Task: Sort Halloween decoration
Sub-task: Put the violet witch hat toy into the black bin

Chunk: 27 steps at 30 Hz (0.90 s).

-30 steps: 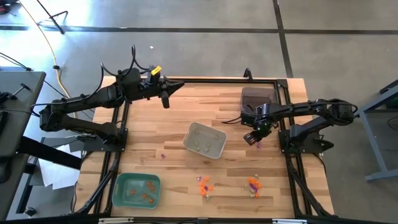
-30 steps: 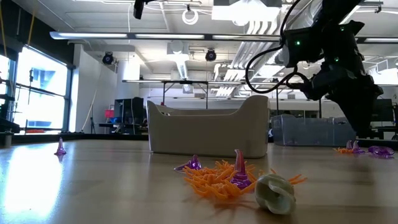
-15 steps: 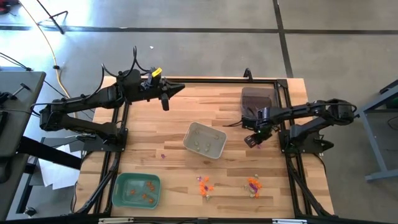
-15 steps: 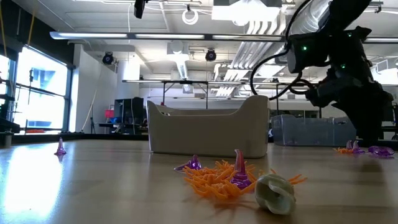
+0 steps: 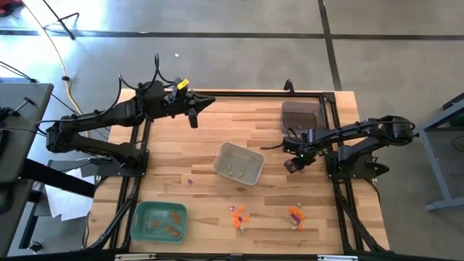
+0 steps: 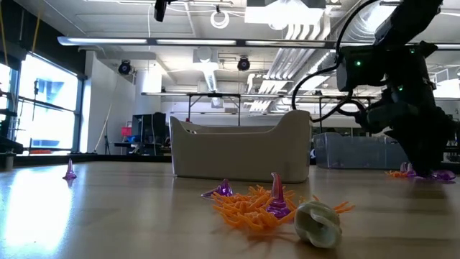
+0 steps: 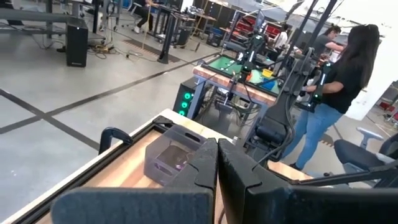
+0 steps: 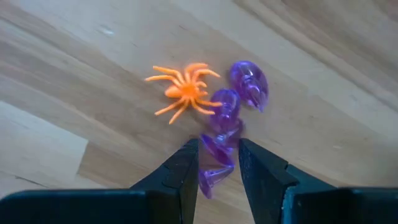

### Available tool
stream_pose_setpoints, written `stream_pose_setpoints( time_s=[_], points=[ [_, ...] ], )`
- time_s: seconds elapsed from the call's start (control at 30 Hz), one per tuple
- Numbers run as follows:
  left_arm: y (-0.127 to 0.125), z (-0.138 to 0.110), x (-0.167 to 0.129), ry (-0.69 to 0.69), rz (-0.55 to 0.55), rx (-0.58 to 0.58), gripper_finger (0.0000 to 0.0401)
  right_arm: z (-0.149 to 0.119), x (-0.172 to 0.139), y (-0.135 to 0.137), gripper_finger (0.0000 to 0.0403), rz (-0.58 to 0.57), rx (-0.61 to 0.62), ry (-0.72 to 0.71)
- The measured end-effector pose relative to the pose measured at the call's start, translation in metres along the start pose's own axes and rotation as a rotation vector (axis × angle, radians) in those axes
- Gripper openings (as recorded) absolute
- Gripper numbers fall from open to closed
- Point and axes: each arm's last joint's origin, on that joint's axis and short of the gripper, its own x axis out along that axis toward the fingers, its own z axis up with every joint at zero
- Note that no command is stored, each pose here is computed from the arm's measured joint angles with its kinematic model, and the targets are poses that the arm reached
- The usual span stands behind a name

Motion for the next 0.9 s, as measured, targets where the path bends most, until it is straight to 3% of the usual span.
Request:
stream_pose_setpoints(
  time_s=[0.43,0.9],
  points=[
    [0.0000,-0.0002,0.0000,0.000,0.003,-0.001,0.0000,-0.0024,0.0093,-0.0063,0.0104,-0.004,0.025,-0.007],
    [0.0014,-0.0044,0.0000,0.042,0.015,0.001,0.0000,-0.0027,0.0100,-0.0065,0.0005,0.002,0.021,0.003]
  ],
)
